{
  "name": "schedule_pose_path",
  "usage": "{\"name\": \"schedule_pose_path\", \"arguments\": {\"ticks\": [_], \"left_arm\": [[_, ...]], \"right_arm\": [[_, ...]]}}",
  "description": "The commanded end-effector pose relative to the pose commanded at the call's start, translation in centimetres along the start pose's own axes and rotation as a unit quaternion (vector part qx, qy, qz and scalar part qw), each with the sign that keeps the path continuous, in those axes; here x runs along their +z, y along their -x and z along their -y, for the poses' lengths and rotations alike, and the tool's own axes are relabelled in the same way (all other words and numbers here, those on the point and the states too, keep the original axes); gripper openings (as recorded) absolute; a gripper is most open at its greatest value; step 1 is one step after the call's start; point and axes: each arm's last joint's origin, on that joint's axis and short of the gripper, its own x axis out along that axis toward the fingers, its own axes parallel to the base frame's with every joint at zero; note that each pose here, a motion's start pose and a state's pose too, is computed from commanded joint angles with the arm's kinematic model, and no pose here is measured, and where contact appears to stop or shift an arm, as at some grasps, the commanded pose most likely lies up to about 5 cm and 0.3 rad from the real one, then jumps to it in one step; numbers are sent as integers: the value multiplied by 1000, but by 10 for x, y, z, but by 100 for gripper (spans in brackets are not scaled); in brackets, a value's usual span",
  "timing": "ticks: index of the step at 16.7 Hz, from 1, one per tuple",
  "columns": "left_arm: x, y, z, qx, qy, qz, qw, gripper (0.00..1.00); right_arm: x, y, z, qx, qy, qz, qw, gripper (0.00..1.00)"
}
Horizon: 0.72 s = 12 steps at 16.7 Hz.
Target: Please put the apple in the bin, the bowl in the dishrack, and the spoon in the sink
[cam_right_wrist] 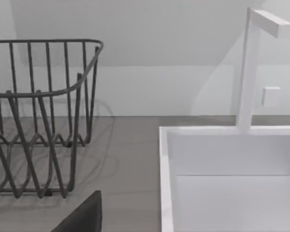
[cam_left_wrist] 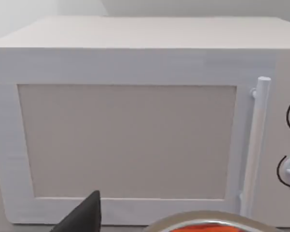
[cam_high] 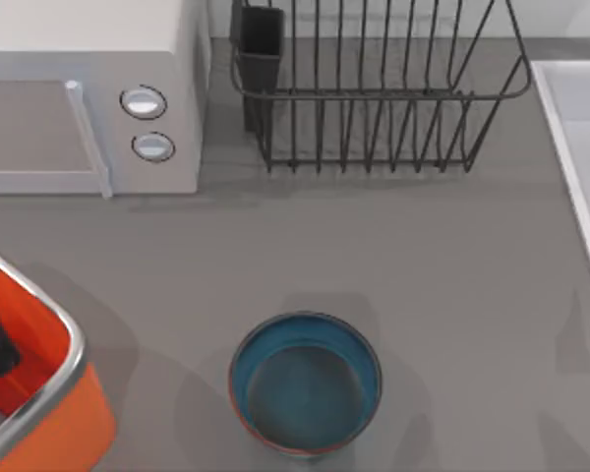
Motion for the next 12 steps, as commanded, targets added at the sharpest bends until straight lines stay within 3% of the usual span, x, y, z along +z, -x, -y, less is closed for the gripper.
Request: {"name": "schedule_pose_path", "arguments": {"ticks": [4, 7, 9, 12], "left_arm": [[0, 0, 0, 0, 0, 0, 1000, 100], [0, 0, 0, 0, 0, 0, 1000, 100], [0, 0, 0, 0, 0, 0, 1000, 100], [0, 0, 0, 0, 0, 0, 1000, 100]], "right_arm": [[33, -4, -12, 45, -45, -80, 995, 100], [68, -19, -30, 83, -82, -189, 975, 100], [86, -40, -49, 97, -99, -284, 949, 100], [98, -77, -89, 97, -104, -432, 890, 100]]}}
